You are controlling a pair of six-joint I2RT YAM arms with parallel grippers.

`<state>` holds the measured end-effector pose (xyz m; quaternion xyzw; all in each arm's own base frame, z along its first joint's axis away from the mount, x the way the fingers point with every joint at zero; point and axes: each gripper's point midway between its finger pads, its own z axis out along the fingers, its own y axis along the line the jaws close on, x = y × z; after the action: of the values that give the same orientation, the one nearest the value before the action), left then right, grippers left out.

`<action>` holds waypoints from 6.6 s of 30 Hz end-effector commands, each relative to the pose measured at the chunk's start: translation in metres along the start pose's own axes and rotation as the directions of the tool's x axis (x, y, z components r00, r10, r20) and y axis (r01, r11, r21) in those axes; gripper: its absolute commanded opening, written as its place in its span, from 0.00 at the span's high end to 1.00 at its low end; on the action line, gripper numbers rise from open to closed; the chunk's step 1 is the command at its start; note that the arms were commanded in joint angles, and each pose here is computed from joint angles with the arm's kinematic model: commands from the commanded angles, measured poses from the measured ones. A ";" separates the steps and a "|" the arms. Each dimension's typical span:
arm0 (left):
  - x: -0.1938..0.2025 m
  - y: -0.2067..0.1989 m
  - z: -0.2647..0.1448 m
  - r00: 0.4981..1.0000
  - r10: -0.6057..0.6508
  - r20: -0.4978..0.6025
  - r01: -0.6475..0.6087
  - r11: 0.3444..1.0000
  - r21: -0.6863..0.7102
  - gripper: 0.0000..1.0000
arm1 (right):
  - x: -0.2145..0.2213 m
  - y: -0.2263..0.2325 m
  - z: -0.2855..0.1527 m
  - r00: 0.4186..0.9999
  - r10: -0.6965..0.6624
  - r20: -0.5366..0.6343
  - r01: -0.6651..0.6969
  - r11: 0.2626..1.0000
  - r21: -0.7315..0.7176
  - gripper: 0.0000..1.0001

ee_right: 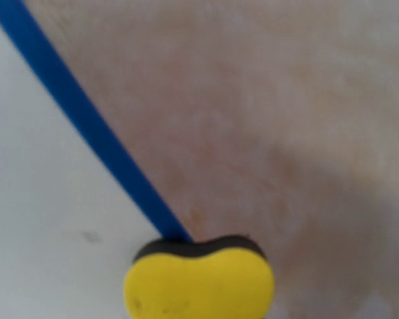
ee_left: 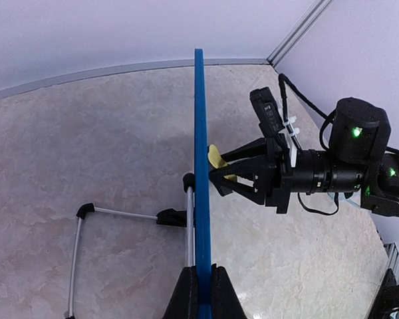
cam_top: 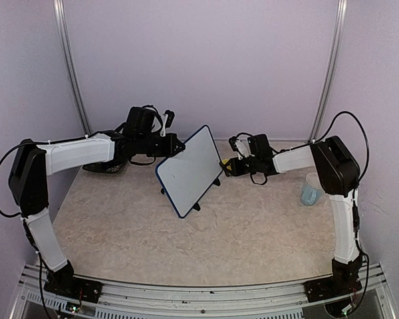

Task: Erase the whiteboard
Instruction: Place the whiteboard on the whiteboard stand, then place the whiteboard eraser at the center of the board, then move the whiteboard to the center of the board.

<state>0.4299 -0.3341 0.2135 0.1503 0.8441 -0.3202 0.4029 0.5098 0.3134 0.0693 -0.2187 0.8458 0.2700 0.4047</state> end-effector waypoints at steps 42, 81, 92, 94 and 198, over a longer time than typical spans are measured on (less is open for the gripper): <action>0.006 0.005 0.012 1.000 0.001 -0.019 -0.001 1.000 0.016 1.00 | 0.041 0.009 -0.004 0.992 0.023 -0.125 -0.026 0.999 -0.025 1.00; -0.071 -0.005 -0.077 0.980 -0.040 0.197 0.047 0.999 -0.028 0.44 | 0.110 -0.030 -0.115 0.936 0.193 -0.296 -0.062 0.915 0.399 0.39; -0.074 -0.012 -0.151 0.957 -0.021 0.288 0.040 0.997 -0.059 0.40 | 0.167 -0.046 -0.094 0.858 0.175 -0.482 0.113 0.853 0.510 0.32; -0.070 -0.009 -0.157 0.957 -0.021 0.288 0.042 0.997 -0.070 0.40 | 0.167 -0.033 -0.087 0.859 0.150 -0.490 0.115 0.876 0.469 0.31; -0.001 0.061 -0.214 0.945 -0.102 0.311 0.181 0.954 -0.237 0.01 | 0.098 0.024 -0.018 0.950 0.304 -0.069 -0.200 0.764 0.613 0.70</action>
<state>0.3374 -0.1485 0.2871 -0.0164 0.8239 -0.2467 0.5100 0.4449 0.3174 0.0256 0.0332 0.9233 0.0522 0.3790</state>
